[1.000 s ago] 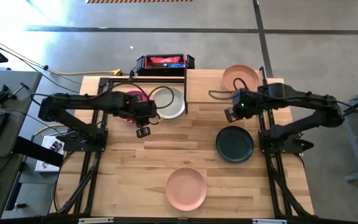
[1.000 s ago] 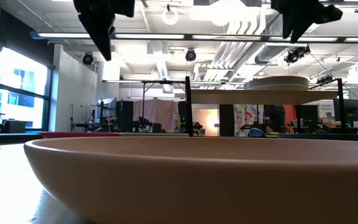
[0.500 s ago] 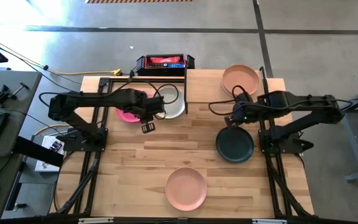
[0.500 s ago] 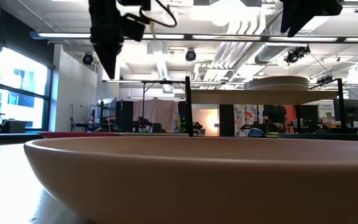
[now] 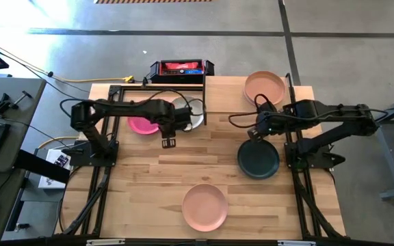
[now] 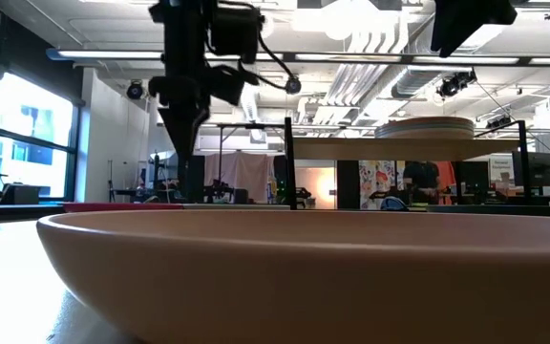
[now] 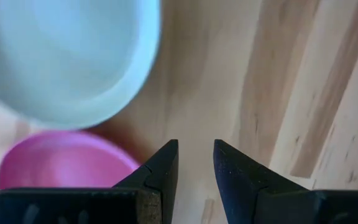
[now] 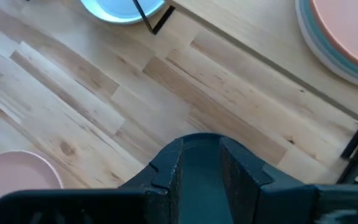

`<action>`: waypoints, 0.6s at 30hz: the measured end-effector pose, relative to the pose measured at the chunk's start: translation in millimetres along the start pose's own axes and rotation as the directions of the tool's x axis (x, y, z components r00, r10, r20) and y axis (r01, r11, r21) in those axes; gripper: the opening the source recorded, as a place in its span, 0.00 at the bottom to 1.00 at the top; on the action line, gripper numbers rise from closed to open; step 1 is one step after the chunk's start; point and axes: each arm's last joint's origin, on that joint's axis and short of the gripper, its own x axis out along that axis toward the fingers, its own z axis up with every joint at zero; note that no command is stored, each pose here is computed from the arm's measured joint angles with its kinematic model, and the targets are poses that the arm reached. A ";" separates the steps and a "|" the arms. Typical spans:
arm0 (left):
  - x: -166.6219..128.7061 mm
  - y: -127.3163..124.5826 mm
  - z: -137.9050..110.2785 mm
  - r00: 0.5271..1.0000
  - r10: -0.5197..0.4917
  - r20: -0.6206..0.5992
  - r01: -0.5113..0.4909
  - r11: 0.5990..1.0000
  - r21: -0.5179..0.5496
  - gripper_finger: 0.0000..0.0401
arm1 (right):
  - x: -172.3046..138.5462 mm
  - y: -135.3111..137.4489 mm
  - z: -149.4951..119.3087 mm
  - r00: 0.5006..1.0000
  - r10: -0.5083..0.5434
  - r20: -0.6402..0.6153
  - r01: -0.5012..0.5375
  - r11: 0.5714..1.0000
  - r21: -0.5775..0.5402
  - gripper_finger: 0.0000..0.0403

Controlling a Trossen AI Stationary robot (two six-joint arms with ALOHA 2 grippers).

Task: Place and stack plates onto a shelf
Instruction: Put the pink plate on the shelf

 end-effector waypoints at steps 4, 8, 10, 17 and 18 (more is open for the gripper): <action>19.1 -2.4 9.1 0.999 -0.021 -0.026 0.021 0.999 0.028 0.22 | 0.0 0.0 0.0 1.000 0.000 0.000 0.000 1.000 -0.024 0.21; 33.3 -3.9 13.4 0.998 -0.023 -0.061 0.025 0.999 0.031 0.22 | 0.0 -0.1 0.0 1.000 -0.001 0.000 0.001 0.999 -0.047 0.21; 37.3 -4.5 14.0 0.997 -0.025 -0.077 0.027 0.999 0.030 0.22 | 0.0 -0.2 0.1 1.000 -0.005 0.006 0.005 0.999 -0.047 0.21; 31.2 -4.6 1.5 0.984 -0.026 -0.177 0.028 1.000 0.009 0.22 | 0.0 -1.1 1.0 0.999 -0.030 0.040 0.032 0.998 -0.052 0.21; 31.5 -4.3 -3.3 0.981 -0.026 -0.192 0.029 1.000 0.009 0.22 | 0.0 -1.0 1.0 0.999 -0.030 0.040 0.032 0.998 -0.057 0.21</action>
